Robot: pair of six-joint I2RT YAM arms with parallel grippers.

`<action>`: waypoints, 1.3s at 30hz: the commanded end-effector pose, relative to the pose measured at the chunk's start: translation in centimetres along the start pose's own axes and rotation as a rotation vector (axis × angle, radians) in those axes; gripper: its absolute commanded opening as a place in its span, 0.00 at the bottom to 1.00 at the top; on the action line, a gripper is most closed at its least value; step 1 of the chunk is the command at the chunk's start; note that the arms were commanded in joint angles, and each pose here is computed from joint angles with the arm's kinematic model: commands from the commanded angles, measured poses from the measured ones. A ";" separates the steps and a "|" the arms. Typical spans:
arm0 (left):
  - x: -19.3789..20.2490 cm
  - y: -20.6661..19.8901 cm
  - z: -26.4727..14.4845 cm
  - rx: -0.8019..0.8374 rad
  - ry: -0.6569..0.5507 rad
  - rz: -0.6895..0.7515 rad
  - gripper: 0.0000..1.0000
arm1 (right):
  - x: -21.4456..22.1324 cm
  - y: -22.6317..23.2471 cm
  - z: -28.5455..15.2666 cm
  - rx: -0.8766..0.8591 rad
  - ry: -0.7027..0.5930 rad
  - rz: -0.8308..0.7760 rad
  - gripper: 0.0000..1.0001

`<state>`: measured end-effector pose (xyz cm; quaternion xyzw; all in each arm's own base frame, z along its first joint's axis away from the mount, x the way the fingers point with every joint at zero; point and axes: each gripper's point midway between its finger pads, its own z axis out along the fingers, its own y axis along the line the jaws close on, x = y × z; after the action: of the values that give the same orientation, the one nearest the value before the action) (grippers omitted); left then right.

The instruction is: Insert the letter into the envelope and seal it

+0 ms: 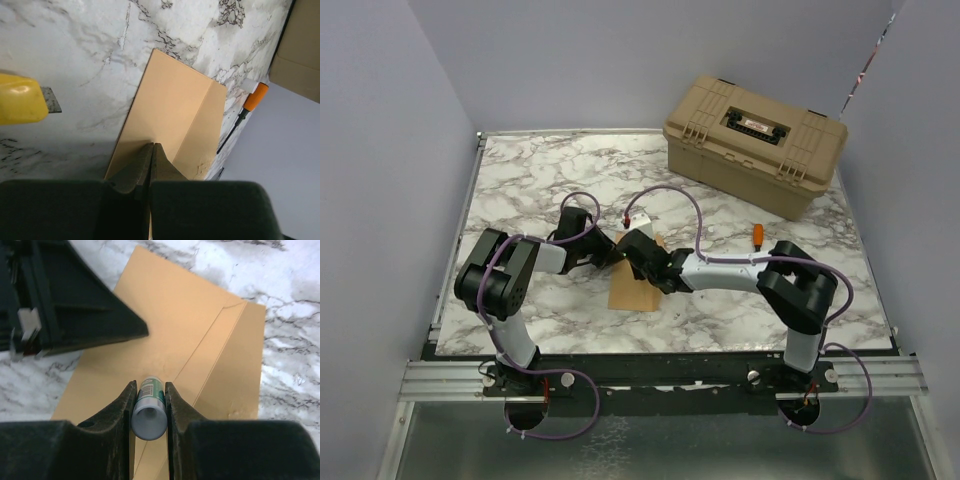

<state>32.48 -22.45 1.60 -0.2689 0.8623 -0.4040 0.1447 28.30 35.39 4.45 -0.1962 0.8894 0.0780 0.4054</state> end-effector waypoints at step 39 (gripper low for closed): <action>1.5 9.3 0.0 -0.308 0.000 -0.031 0.00 | 4.0 -1.9 0.1 -0.013 0.136 0.023 0.01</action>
<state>32.91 -22.74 1.63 -0.2699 0.8571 -0.4150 0.1423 26.88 35.40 4.49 -0.1971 0.8955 0.1163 0.3818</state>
